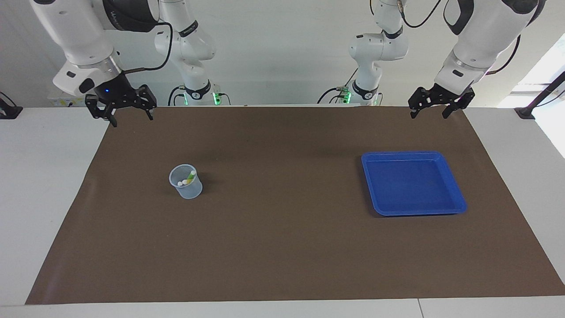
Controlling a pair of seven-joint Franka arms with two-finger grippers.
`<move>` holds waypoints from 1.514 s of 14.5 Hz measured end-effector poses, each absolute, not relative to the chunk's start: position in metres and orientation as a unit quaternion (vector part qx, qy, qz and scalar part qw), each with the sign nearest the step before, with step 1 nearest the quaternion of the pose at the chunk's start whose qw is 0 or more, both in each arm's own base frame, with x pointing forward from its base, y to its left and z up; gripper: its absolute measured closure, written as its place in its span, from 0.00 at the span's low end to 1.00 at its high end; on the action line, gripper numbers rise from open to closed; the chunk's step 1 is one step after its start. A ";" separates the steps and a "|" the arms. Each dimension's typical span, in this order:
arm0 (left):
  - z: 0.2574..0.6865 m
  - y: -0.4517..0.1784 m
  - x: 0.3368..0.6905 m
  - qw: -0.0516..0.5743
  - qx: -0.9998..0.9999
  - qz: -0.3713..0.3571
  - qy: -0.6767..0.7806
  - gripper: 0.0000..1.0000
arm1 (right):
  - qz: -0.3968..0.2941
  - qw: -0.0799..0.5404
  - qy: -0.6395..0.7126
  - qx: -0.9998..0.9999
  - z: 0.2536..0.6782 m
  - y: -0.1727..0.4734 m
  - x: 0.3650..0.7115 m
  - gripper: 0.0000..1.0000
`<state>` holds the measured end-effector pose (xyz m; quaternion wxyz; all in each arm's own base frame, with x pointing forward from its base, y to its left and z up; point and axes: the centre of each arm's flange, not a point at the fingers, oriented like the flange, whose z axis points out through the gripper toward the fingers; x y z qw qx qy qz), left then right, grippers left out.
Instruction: Transfer and insert pens with both arms
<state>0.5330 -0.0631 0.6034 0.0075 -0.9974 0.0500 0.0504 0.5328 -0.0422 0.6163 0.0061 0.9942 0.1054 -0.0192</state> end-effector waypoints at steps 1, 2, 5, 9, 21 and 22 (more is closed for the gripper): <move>0.601 -0.063 0.536 0.007 -0.997 0.052 0.050 0.00 | -0.020 0.005 0.099 0.995 0.617 -0.049 0.533 0.00; 0.602 -0.063 0.538 0.007 -0.997 0.051 0.049 0.00 | -0.023 0.004 0.096 0.995 0.615 -0.051 0.532 0.00; 0.612 -0.062 0.537 0.001 -0.998 0.045 0.048 0.00 | -0.032 0.000 0.085 0.996 0.609 -0.057 0.531 0.00; 0.617 -0.064 0.535 -0.009 -0.998 0.043 0.048 0.00 | -0.038 -0.001 0.072 0.997 0.607 -0.051 0.529 0.00; 0.618 -0.060 0.534 -0.009 -0.998 0.041 0.044 0.00 | -0.029 0.002 0.023 0.999 0.621 -0.016 0.520 0.00; 0.618 -0.060 0.534 -0.009 -0.998 0.041 0.044 0.00 | -0.028 -0.004 0.024 0.999 0.621 -0.013 0.520 0.00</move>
